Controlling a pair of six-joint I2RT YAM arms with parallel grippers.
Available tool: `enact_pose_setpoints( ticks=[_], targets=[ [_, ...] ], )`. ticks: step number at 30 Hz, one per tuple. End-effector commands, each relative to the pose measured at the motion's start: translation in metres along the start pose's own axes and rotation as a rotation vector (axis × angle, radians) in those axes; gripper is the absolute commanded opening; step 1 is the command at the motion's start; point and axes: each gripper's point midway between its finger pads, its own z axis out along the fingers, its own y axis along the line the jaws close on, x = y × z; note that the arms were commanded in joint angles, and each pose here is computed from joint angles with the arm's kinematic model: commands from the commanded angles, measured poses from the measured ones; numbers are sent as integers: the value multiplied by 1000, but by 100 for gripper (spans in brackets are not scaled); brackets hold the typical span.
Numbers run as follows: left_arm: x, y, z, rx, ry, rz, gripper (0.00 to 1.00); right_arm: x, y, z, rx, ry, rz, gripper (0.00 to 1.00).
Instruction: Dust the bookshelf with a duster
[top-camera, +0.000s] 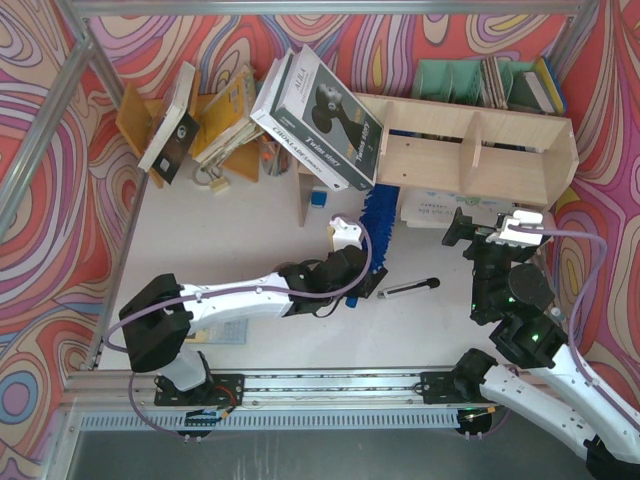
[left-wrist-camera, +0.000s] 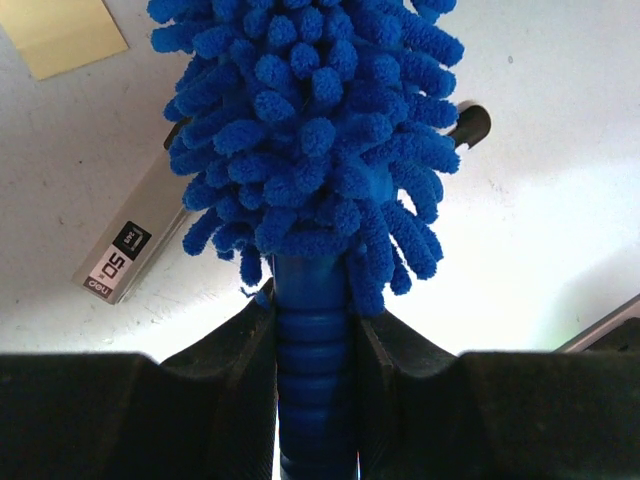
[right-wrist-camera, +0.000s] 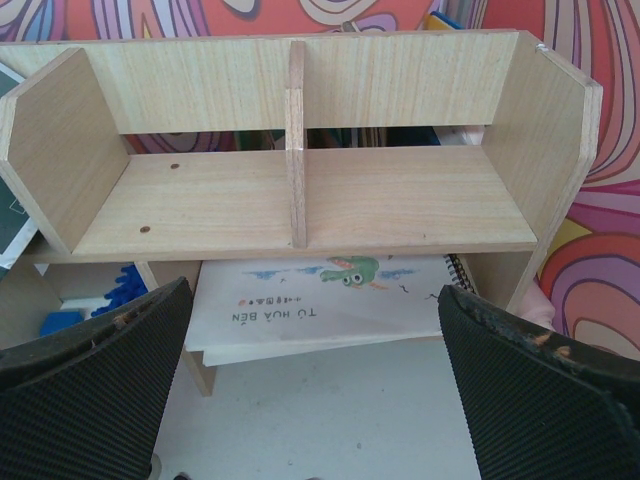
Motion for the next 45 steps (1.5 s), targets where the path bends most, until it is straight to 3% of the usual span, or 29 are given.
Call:
enact_pose_setpoints(
  ticks=[1,15,26,45],
  targets=[
    [-14,-26,1,122,-26,-61,0,-7,-2,0,5,-11,26,99],
    [2,1,29,63,80,-205,0,-6,0,1,2,-8,21,99],
    [11,-2,38,53,143,-210,0,-6,-1,1,4,-8,20,99],
    [-51,-4,-8,48,-159,-118,0,-6,-1,1,2,-5,22,99]
  ],
)
